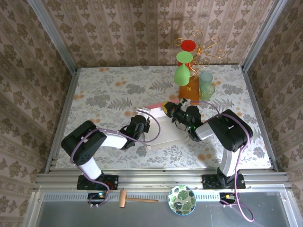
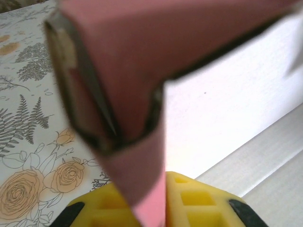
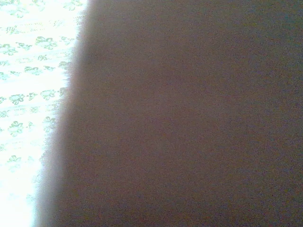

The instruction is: Fold the paper box

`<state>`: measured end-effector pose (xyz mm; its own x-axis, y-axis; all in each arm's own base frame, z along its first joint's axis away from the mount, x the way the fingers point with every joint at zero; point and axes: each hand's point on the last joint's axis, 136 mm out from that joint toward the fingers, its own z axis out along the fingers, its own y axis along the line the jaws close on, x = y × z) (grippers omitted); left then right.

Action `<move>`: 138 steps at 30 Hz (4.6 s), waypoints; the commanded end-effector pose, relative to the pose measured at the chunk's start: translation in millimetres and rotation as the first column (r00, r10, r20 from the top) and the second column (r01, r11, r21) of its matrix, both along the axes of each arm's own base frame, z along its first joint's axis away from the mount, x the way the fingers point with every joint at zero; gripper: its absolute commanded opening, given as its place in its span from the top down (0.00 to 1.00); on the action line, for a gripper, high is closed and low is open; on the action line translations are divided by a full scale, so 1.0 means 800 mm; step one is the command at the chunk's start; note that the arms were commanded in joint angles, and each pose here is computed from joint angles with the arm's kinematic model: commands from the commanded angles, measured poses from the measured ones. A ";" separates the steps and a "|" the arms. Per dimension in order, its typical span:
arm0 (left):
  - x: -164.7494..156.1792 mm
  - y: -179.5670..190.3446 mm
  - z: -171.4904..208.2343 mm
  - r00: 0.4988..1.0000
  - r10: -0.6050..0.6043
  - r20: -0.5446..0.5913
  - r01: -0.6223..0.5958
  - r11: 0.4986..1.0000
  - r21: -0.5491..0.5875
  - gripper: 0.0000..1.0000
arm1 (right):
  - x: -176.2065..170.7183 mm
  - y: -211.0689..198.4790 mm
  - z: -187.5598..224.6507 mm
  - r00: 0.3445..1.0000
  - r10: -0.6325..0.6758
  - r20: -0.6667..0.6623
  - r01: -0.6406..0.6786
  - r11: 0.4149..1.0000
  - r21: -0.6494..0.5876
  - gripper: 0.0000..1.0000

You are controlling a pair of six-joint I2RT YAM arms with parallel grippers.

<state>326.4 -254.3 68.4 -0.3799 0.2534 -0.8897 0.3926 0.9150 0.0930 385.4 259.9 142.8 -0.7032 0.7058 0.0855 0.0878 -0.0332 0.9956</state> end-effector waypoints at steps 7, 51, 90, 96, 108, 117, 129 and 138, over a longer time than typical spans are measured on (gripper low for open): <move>-0.020 0.035 -0.031 0.999 0.034 -0.025 -0.030 0.986 0.162 0.84 | -0.010 0.008 -0.016 0.999 0.035 -0.037 -0.036 0.999 -0.038 1.00; 0.007 0.118 0.036 0.913 0.090 -0.398 -0.119 0.992 -0.047 1.00 | -0.049 -0.105 0.079 0.984 -0.172 -0.033 0.135 0.865 -0.483 0.36; -0.039 0.112 0.077 0.752 0.101 -0.651 -0.087 0.995 0.054 1.00 | 0.018 -0.031 0.072 0.953 -0.076 -0.293 -0.141 0.743 -0.654 0.45; -0.038 0.109 0.080 0.752 0.092 -0.653 -0.074 0.996 0.054 1.00 | 0.022 -0.024 0.064 0.947 -0.082 -0.311 -0.135 0.776 -0.616 0.45; -0.038 0.105 0.085 0.757 0.078 -0.648 -0.056 0.997 0.054 1.00 | 0.028 -0.007 0.052 0.934 -0.061 -0.353 -0.166 0.800 -0.577 0.51; -0.033 0.099 0.089 0.777 0.075 -0.625 -0.046 0.997 0.063 1.00 | 0.022 -0.001 0.044 0.916 -0.069 -0.395 -0.177 0.814 -0.553 0.61; -0.033 0.096 0.094 0.794 0.077 -0.604 -0.052 0.997 0.058 1.00 | 0.020 -0.012 0.056 0.920 -0.112 -0.375 -0.124 0.825 -0.551 0.78; -0.036 0.100 0.098 0.802 0.082 -0.592 -0.062 0.997 0.054 1.00 | 0.007 -0.048 0.082 0.960 -0.105 -0.261 -0.057 0.834 -0.548 0.52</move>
<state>295.7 -177.6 135.1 -0.8659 0.2358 -0.4411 0.3162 0.9414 -0.1174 391.1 233.5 186.8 -0.6996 0.7098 -0.0817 0.4266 0.5067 0.7492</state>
